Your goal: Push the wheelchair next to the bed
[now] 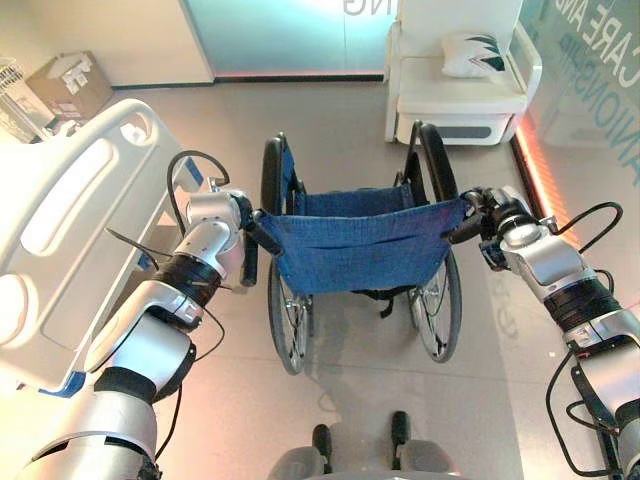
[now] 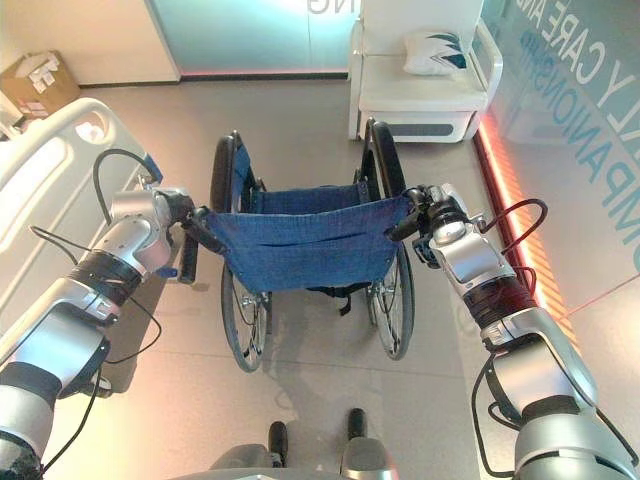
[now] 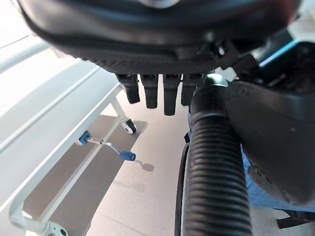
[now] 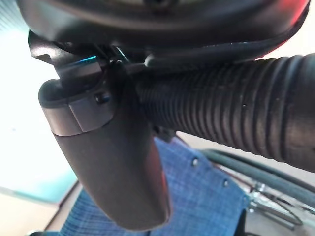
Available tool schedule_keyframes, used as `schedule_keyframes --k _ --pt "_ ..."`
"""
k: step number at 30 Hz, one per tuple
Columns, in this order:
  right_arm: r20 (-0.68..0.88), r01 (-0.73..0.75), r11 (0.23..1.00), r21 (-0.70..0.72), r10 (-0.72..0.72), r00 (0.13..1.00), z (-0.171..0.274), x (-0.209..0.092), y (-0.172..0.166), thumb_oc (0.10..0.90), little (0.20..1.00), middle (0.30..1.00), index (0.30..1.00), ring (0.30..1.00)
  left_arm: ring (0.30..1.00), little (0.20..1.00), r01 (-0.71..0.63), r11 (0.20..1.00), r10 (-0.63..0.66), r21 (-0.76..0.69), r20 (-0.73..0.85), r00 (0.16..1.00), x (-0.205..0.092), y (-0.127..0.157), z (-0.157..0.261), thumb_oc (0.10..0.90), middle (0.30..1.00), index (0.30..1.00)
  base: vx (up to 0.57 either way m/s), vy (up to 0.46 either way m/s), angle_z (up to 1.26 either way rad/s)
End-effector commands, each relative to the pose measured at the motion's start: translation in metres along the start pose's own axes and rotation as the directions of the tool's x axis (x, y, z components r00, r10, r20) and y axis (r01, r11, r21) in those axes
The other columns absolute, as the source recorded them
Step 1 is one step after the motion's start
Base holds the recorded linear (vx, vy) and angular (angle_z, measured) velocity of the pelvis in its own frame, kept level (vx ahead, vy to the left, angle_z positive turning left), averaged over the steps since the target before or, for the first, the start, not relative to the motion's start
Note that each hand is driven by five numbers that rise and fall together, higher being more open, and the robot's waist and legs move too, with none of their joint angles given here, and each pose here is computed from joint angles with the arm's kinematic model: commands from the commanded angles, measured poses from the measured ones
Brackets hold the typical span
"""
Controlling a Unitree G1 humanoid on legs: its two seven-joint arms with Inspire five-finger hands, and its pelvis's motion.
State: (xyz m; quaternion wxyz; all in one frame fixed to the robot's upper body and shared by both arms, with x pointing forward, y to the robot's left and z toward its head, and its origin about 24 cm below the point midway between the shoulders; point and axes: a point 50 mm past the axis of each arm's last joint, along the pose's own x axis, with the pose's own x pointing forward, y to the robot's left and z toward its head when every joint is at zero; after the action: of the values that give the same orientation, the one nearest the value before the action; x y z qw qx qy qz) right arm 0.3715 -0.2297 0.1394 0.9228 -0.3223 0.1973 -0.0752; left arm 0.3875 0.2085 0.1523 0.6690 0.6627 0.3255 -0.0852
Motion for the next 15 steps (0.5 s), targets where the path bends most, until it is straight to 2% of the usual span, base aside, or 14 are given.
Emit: schedule_keyframes --k 1,7,9,15 --pt "0.058 -0.034 0.994 -0.102 0.04 0.998 0.034 0.0 -0.003 0.4 0.3 0.3 0.3 0.3 0.3 0.3 0.313 0.948 -0.285 0.065 -0.272 0.919 0.032 -0.089 -0.05 0.4 0.3 0.3 0.0 0.0 0.0" --pt "-0.008 -0.036 0.972 -0.233 0.035 0.999 0.027 0.004 -0.008 0.4 0.3 0.3 0.3 0.3 0.3 0.3 0.316 0.946 -0.286 0.076 -0.271 0.919 0.034 -0.098 -0.045 0.4 0.3 0.3 0.0 0.0 0.0" --pt "-0.045 -0.044 0.95 -0.31 0.032 0.998 0.029 0.005 -0.014 0.4 0.3 0.3 0.3 0.3 0.3 0.3 0.292 0.955 -0.269 0.058 -0.249 0.93 0.036 -0.102 -0.04 0.4 0.3 0.3 0.0 0.0 0.0" --pt "-0.095 -0.062 0.919 -0.39 0.026 0.995 0.033 0.006 -0.022 0.4 0.3 0.3 0.3 0.3 0.3 0.3 0.174 0.984 -0.176 -0.028 -0.171 0.969 0.041 -0.109 -0.032 0.4 0.3 0.3 0.0 0.002 0.03"
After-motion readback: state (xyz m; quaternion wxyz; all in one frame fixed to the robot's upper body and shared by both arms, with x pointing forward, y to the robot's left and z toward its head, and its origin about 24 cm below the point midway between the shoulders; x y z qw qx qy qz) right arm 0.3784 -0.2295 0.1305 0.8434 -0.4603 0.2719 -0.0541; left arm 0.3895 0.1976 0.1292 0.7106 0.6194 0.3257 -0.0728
